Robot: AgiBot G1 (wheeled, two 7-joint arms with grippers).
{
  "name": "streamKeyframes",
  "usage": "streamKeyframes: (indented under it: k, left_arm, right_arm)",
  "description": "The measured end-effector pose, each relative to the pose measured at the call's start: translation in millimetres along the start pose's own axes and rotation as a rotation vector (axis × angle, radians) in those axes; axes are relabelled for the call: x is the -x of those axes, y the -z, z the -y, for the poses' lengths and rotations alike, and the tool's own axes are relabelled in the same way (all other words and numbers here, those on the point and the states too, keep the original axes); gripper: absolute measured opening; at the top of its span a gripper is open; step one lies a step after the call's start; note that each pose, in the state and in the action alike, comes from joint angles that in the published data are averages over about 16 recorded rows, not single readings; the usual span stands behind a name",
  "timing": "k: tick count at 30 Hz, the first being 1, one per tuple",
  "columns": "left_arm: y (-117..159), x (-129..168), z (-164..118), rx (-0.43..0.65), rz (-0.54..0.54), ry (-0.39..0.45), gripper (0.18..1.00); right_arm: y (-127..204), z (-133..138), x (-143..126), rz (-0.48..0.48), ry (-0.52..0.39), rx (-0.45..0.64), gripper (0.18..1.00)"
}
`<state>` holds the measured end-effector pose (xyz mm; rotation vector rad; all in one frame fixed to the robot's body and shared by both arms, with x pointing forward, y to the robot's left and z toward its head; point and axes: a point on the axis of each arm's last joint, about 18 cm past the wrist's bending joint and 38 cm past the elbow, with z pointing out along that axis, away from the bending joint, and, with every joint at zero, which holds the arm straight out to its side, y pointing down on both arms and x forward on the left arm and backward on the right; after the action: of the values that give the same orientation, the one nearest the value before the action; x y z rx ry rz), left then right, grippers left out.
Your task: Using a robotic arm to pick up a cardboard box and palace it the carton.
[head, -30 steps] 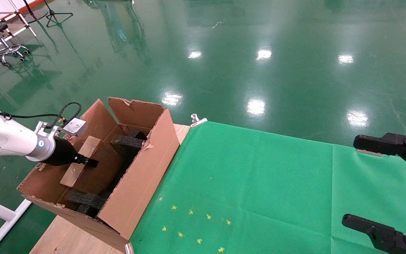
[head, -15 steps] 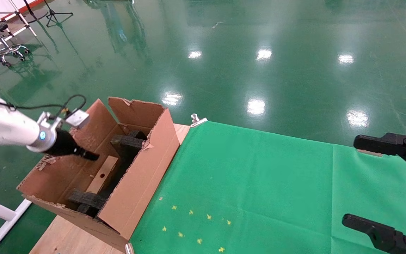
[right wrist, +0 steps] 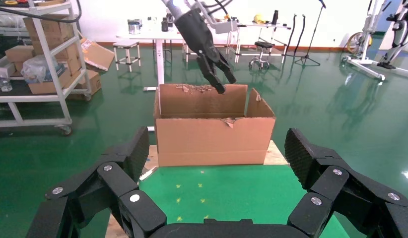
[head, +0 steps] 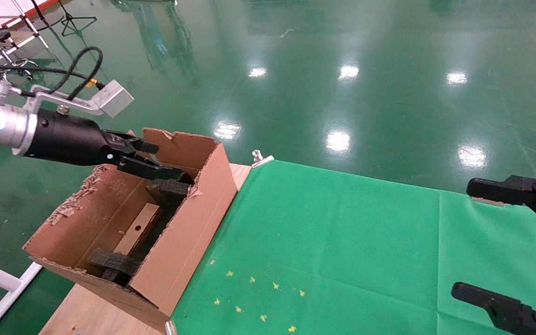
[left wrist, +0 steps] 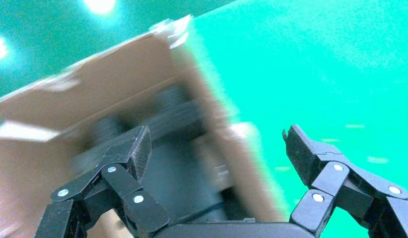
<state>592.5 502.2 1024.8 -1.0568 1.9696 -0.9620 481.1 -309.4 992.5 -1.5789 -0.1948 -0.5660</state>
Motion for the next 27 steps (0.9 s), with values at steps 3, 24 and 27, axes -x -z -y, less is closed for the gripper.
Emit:
streamKeyframes:
  k: [3, 24, 27]
  left_arm:
    - [14.5, -13.9, 6.7, -0.035, -0.063, -0.034, 0.972]
    - [18.4, -18.0, 9.3, -0.054, -0.078, -0.047, 1.001]
    - [17.7, -17.1, 9.3, -0.053, -0.074, -0.045, 1.001]
  right_arm:
    - [0.0, 0.0, 0.0, 0.0, 0.0, 0.0, 1.001]
    - [0.1, 0.0, -0.1, 0.0, 0.0, 0.0, 1.001]
    - [0.1, 0.0, -0.1, 0.0, 0.0, 0.0, 1.001]
